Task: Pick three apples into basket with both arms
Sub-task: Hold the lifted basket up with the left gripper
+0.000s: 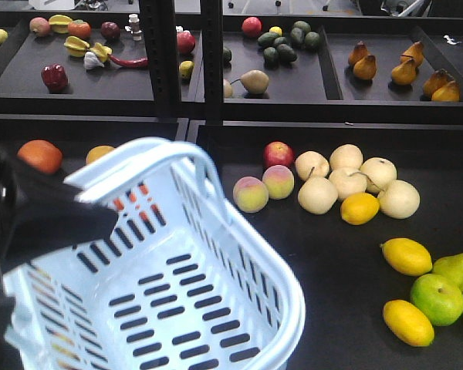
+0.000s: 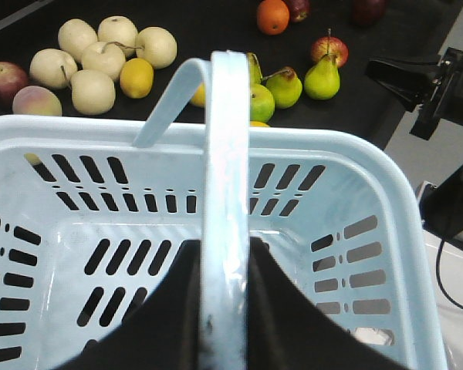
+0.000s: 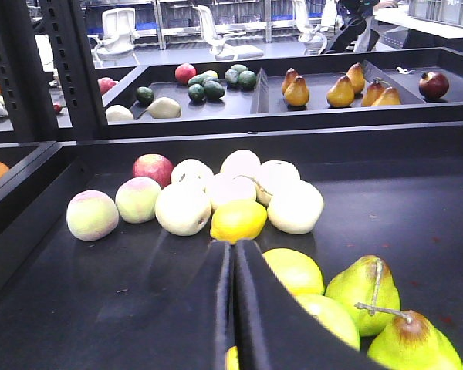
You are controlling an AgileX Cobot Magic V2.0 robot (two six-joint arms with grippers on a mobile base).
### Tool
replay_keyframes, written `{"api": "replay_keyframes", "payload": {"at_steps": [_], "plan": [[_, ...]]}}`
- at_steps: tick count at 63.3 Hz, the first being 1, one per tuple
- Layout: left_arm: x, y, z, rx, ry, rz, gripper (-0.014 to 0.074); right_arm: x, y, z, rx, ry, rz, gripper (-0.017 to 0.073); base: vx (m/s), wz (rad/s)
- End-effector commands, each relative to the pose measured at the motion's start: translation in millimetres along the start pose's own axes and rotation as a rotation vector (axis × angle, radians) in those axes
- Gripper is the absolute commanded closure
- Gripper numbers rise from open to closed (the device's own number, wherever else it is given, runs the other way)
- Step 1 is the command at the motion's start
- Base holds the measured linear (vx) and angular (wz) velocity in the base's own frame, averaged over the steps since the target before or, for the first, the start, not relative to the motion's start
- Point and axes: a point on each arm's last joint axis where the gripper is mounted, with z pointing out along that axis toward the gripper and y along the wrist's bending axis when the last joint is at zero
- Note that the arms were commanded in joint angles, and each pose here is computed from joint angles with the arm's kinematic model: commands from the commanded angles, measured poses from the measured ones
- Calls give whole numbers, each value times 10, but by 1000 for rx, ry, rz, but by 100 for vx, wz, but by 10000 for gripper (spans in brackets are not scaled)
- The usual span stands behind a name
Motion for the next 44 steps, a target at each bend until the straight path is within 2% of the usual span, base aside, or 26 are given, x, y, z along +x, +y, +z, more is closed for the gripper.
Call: {"api": "replay_keyframes", "payload": {"at_steps": [1,8,13,44], "plan": [[72,-14,-48,-46,-172,-60,601,-25,15,-1,-16,-70,-14,564,0,0],[254,-28,-27,-52,-196,-92,601,-24,15,-1,-16,-69,-14,564,0,0],[318,-40,-41,-58,-203,-93,599,-24,15,-1,-16,-69,-14,564,0,0],[343,-43,-34,-56,-194,-93,600,-24,15,-1,-16,-69,-14,564,0,0]]}}
